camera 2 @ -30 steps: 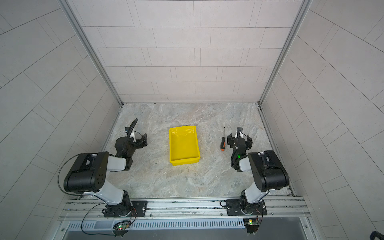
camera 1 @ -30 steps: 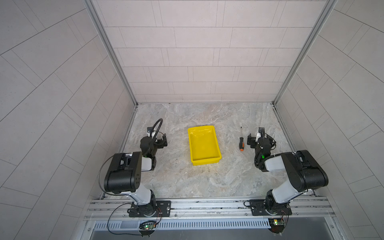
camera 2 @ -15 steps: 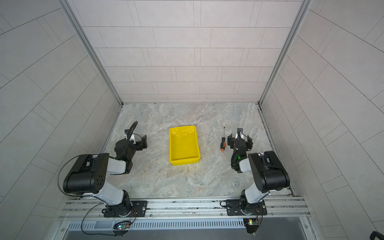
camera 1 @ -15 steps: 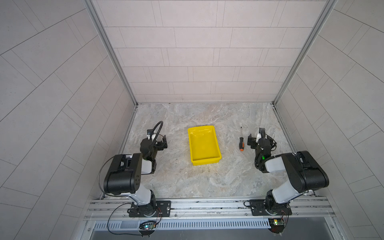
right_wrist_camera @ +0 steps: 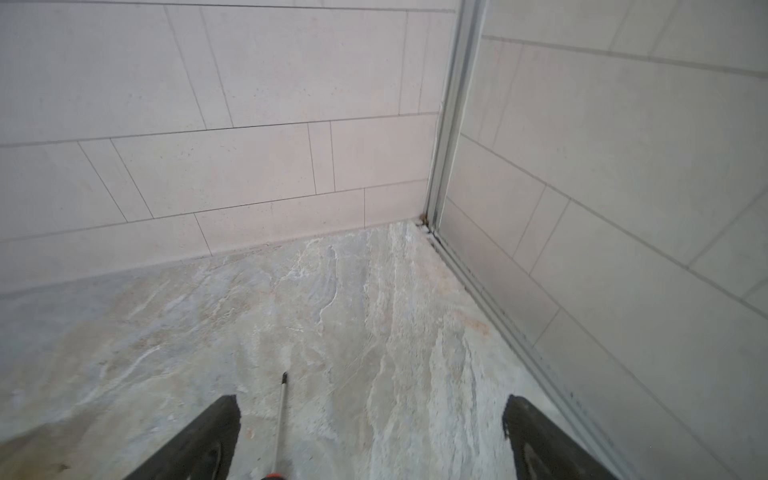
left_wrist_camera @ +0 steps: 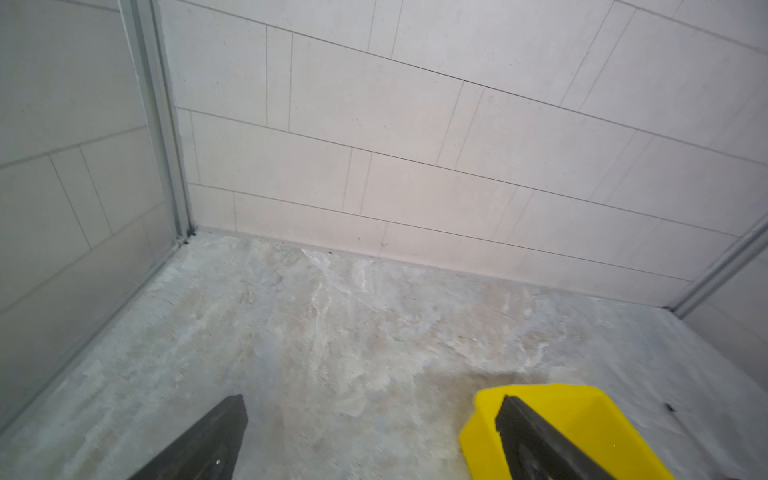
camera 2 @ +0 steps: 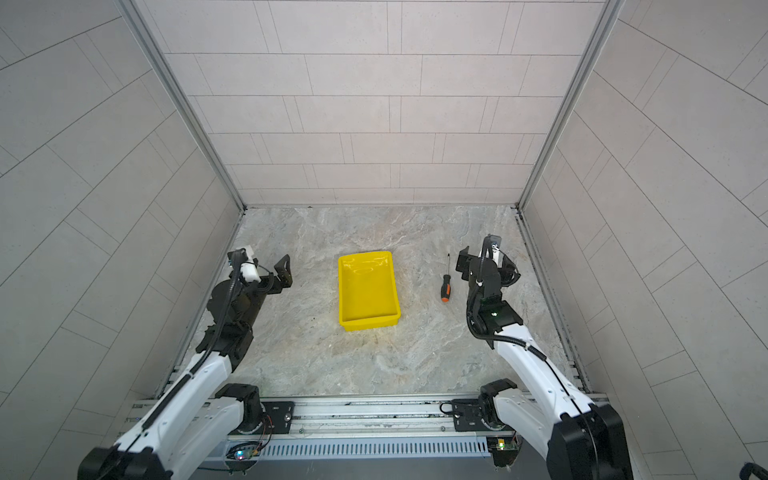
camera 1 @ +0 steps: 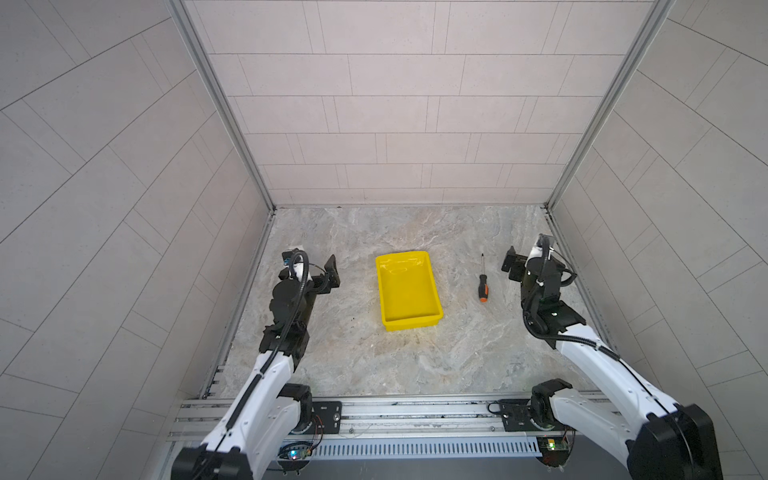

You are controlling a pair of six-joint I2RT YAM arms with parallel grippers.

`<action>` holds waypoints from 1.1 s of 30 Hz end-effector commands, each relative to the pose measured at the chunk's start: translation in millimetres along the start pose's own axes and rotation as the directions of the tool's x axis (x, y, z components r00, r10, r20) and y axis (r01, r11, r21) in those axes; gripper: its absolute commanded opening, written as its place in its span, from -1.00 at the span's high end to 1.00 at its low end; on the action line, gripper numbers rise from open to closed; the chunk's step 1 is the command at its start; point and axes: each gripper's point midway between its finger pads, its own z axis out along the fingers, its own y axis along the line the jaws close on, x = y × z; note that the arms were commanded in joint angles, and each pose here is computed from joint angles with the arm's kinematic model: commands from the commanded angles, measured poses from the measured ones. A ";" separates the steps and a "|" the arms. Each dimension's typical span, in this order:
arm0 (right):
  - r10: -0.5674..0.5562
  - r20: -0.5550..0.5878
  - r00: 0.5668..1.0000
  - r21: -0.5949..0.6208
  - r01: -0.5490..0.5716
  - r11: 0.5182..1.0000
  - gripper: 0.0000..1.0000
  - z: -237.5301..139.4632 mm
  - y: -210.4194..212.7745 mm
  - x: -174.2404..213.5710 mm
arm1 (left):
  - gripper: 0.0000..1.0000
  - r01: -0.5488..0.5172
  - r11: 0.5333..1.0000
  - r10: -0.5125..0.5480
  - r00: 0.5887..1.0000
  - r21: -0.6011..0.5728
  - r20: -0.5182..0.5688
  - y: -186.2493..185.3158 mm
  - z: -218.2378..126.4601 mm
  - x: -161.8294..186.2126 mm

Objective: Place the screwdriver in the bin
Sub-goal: 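Reach the right gripper over the screwdriver while the left arm lifts slightly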

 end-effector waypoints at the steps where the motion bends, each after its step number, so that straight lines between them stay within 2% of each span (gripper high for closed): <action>1: 0.128 -0.355 0.926 0.204 -0.057 0.977 -0.99 -29.9 -54.9 102.9 | -1.00 0.124 0.988 -0.143 0.963 -0.095 -0.230 15.4 -30.6 58.2; 2: 0.128 -0.396 0.910 0.155 -0.071 0.985 -0.99 -27.7 -52.1 117.6 | -1.00 0.125 0.986 -0.149 0.955 -0.108 -0.256 17.6 -40.7 64.6; 4: 0.094 -0.417 0.904 0.105 -0.055 0.993 -0.99 -26.9 -50.3 135.0 | -1.00 0.089 0.993 -0.107 0.945 -0.073 -0.309 14.0 -57.9 75.8; 6: 0.092 -0.420 0.903 0.100 -0.055 0.993 -0.99 -29.0 -54.1 152.0 | -1.00 0.111 0.987 -0.140 0.950 -0.117 -0.280 21.3 -67.4 72.2; 8: 0.095 -0.392 0.915 0.077 -0.070 0.995 -0.99 -29.5 -54.0 166.7 | -1.00 0.134 0.968 -0.187 0.949 -0.212 -0.252 37.5 -73.9 74.3; 10: 0.103 -0.365 0.925 0.063 -0.086 0.994 -0.99 -34.3 -52.3 157.7 | -1.00 0.145 0.955 -0.210 0.947 -0.259 -0.243 45.7 -75.3 77.2; 14: 0.095 -0.311 0.946 0.015 -0.095 0.995 -0.99 -39.3 -48.5 153.4 | -1.00 0.148 0.957 -0.223 0.924 -0.248 -0.311 40.9 -72.7 88.8; 15: 0.096 -0.301 0.949 0.010 -0.097 0.995 -0.98 -39.8 -48.3 152.6 | -1.00 0.153 0.946 -0.246 0.913 -0.287 -0.325 46.0 -75.5 93.4; 17: 0.103 -0.290 0.951 0.004 -0.106 0.994 -0.98 -40.3 -48.1 152.0 | -1.00 0.147 0.887 -0.307 0.896 -0.438 -0.321 70.0 -87.6 104.6; 19: 0.102 -0.292 0.951 -0.005 -0.108 0.994 -0.99 -40.1 -46.2 152.2 | -1.00 0.135 0.835 -0.332 0.896 -0.533 -0.294 86.3 -98.4 106.5; 22: 0.091 -0.309 0.947 -0.039 -0.108 0.993 -0.98 -36.7 -37.7 156.2 | -1.00 0.157 0.846 -0.335 0.900 -0.509 -0.278 83.2 -97.8 106.1; 27: 0.041 -0.388 0.921 -0.095 -0.085 0.992 -0.94 -25.9 -16.6 170.0 | -1.00 0.197 0.786 -0.357 0.918 -0.586 -0.172 101.4 -113.6 104.4; 30: -0.009 -0.462 0.887 -0.136 -0.061 0.989 -0.94 -18.1 -0.9 182.4 | -1.00 0.212 0.794 -0.344 0.930 -0.569 -0.133 102.2 -117.0 100.8; 33: -0.054 -0.525 0.850 -0.184 -0.051 0.982 -0.93 -10.8 17.6 187.7 | -1.00 0.200 0.825 -0.329 0.931 -0.529 -0.160 94.8 -113.3 101.0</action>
